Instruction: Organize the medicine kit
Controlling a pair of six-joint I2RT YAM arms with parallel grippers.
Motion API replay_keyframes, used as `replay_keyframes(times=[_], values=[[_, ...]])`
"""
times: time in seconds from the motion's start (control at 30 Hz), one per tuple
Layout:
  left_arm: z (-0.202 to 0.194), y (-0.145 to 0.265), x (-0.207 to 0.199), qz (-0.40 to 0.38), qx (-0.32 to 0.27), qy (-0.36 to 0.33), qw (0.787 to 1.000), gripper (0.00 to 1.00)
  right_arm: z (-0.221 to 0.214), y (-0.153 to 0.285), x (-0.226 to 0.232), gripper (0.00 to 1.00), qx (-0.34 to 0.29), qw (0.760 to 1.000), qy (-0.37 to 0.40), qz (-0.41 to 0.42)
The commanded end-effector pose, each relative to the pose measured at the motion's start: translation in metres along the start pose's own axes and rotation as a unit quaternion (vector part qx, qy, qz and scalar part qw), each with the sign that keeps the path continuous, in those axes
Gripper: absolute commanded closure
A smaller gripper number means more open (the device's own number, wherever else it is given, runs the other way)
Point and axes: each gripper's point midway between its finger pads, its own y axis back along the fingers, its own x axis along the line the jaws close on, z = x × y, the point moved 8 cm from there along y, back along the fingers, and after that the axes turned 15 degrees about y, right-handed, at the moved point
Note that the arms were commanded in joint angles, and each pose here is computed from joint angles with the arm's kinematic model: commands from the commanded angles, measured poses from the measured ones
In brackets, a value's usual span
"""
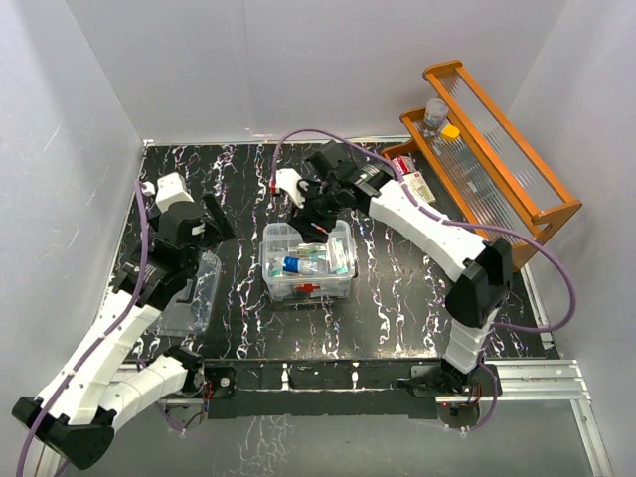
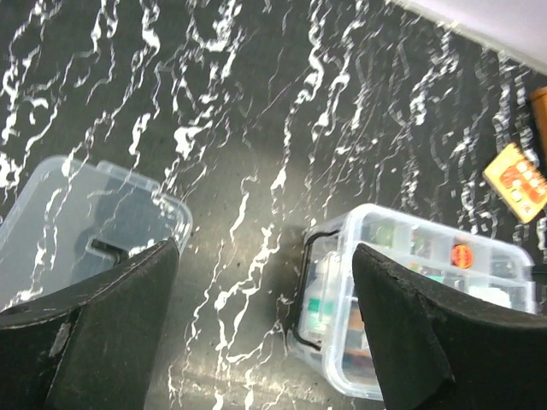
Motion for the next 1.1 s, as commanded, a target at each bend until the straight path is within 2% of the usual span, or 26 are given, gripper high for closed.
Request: replay_keyframes(times=[0.0,0.2,0.3,0.47,0.7,0.97,1.07], values=[[-0.026,-0.009,0.023,0.071,0.047,-0.001,0.996,0.18,0.013,0.031,-0.007,0.44,-0.056,0.996,-0.016,-0.072],[-0.076,-0.042,0.054,0.147,0.183,0.016,0.972,0.15,0.014,0.057,-0.003,0.43,-0.094,0.985,-0.052,-0.137],[-0.087,-0.060,0.076,0.186,0.220,0.050,0.956,0.12,0.014,0.065,0.006,0.41,-0.124,0.976,-0.086,-0.160],[-0.084,-0.080,0.097,0.223,0.211,0.088,0.948,0.06,0.012,0.068,0.017,0.40,-0.156,0.965,-0.127,-0.169],[-0.098,-0.095,0.116,0.281,0.203,0.089,0.934,0.06,0.010,0.072,0.029,0.39,-0.200,0.951,-0.156,-0.178],[-0.099,-0.101,0.126,0.286,0.164,0.072,0.941,0.05,0.006,0.072,0.045,0.38,-0.206,0.957,-0.151,-0.139],[-0.105,-0.103,0.128,0.276,0.170,0.068,0.944,0.05,0.005,0.073,0.048,0.38,-0.212,0.956,-0.148,-0.136]])
